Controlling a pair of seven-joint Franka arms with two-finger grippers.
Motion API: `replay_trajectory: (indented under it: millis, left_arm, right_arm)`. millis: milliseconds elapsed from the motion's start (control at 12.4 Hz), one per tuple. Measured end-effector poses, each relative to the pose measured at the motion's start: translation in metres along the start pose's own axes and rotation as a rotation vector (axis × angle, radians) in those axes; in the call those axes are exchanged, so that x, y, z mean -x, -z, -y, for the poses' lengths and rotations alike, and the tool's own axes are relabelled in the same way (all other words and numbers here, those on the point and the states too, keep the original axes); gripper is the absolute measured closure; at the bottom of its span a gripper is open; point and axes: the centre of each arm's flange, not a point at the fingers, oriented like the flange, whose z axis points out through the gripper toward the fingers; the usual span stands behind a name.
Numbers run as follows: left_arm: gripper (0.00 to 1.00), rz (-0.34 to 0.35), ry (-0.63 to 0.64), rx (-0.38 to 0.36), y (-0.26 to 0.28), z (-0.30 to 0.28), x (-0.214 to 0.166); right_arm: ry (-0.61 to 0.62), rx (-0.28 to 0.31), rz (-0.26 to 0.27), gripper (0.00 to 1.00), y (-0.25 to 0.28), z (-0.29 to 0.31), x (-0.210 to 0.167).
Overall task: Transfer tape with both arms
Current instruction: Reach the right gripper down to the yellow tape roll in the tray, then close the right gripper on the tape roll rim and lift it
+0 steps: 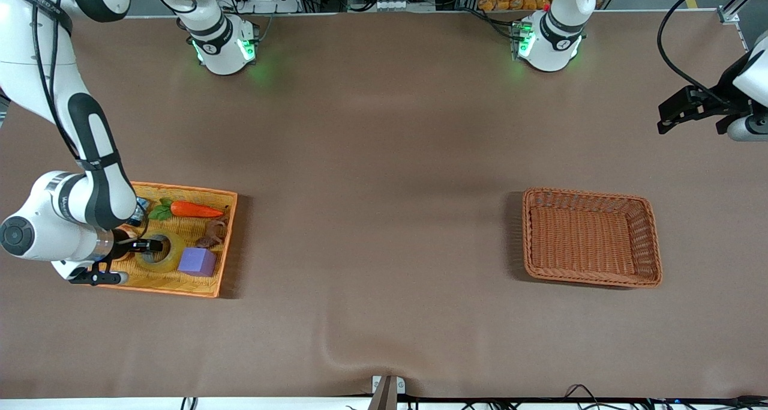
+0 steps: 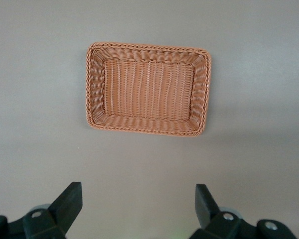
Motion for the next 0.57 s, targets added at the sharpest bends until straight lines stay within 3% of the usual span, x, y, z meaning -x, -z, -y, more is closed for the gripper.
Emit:
replay_trajectory:
  millis: [161, 242, 565]
  left_arm:
    - [0.0, -0.001, -0.001, 0.0, 0.0, -0.001, 0.0]
    - [0.0, -0.001, -0.001, 0.0, 0.0, -0.001, 0.0]
    - [0.0, -0.002, 0.0, 0.0, 0.0, 0.0, 0.0]
  right_arm:
    - [0.005, 0.001, -0.001, 0.72, 0.0, -0.001, 0.0]
    - [0.018, 0.001, -0.001, 0.78, 0.0, -0.001, 0.0]
    - [0.096, -0.003, 0.007, 0.78, 0.005, -0.013, 0.002]
